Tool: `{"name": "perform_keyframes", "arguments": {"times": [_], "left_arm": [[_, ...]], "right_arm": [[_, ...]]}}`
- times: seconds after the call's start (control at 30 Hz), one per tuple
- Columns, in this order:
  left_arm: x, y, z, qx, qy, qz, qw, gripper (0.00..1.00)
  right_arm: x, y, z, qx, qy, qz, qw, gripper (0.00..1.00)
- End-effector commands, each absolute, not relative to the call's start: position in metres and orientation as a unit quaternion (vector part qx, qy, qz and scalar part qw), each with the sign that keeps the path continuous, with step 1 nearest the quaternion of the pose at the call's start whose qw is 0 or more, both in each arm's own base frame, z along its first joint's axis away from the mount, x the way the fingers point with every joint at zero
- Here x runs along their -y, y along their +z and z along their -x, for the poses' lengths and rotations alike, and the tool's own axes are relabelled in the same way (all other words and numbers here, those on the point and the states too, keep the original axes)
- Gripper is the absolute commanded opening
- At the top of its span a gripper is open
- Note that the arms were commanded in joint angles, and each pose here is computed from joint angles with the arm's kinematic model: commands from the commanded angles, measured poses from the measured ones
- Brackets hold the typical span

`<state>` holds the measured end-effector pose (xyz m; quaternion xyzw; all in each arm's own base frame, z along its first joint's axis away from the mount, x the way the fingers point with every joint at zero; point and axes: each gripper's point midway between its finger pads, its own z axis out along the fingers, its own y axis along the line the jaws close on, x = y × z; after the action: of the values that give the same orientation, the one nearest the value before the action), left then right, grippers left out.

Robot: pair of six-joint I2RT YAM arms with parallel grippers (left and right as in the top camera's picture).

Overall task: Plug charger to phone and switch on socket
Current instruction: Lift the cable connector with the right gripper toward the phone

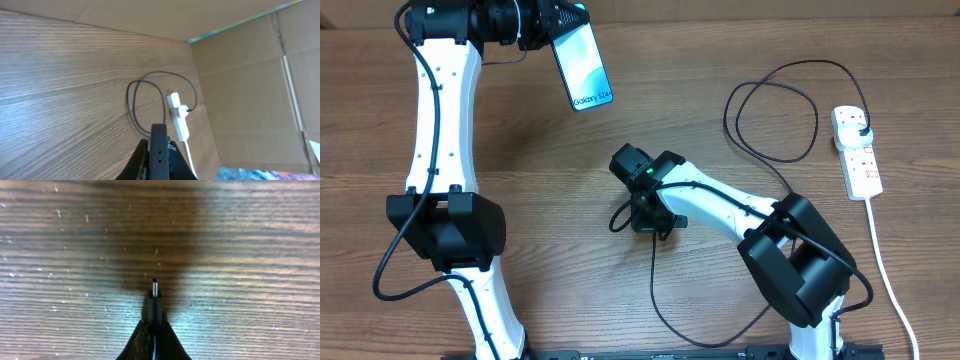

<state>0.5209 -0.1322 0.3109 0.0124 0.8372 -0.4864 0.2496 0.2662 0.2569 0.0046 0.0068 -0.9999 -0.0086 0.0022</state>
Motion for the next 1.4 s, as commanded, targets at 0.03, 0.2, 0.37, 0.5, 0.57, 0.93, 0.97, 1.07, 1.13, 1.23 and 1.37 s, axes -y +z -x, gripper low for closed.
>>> {"name": "perform_keyframes", "arguments": {"times": [0.03,0.2,0.37,0.5,0.57,0.93,0.97,1.07,1.13,1.23,1.37], "left_arm": [[0.129,0.332,-0.513,-0.818,-0.520,-0.010,0.244,0.04],[0.135,0.353,-0.498,-0.781,-0.581,-0.048,0.224,0.04],[0.140,0.366,-0.491,-0.758,-0.606,-0.081,0.226,0.04],[0.140,0.368,-0.490,-0.754,-0.608,-0.091,0.230,0.04],[0.140,0.368,-0.490,-0.754,-0.608,-0.091,0.231,0.04],[0.137,0.383,-0.490,-0.730,-0.623,-0.125,0.250,0.04],[0.137,0.384,-0.490,-0.730,-0.623,-0.127,0.252,0.04],[0.137,0.386,-0.491,-0.727,-0.620,-0.135,0.260,0.04],[0.138,0.389,-0.493,-0.724,-0.618,-0.146,0.271,0.04],[0.138,0.392,-0.496,-0.720,-0.610,-0.159,0.291,0.04],[0.135,0.388,-0.505,-0.732,-0.591,-0.146,0.306,0.04]], "right_arm": [[-0.253,0.008,-0.284,1.000,-0.019,0.013,-0.004,0.04],[-0.245,0.009,-0.306,0.998,-0.036,0.040,-0.022,0.04],[-0.261,0.017,-0.328,0.988,-0.152,0.007,-0.010,0.04],[-0.284,0.043,-0.345,0.953,-0.303,-0.027,0.000,0.04],[-0.293,0.065,-0.355,0.920,-0.389,-0.053,-0.002,0.04],[-0.294,0.163,-0.379,0.755,-0.629,-0.175,-0.061,0.04],[-0.295,0.169,-0.378,0.743,-0.638,-0.189,-0.068,0.04],[-0.299,0.186,-0.376,0.708,-0.660,-0.235,-0.092,0.04],[-0.302,0.194,-0.374,0.689,-0.668,-0.262,-0.106,0.04],[-0.306,0.206,-0.372,0.661,-0.674,-0.302,-0.132,0.04],[-0.311,0.223,-0.367,0.613,-0.677,-0.367,-0.175,0.04]]}}
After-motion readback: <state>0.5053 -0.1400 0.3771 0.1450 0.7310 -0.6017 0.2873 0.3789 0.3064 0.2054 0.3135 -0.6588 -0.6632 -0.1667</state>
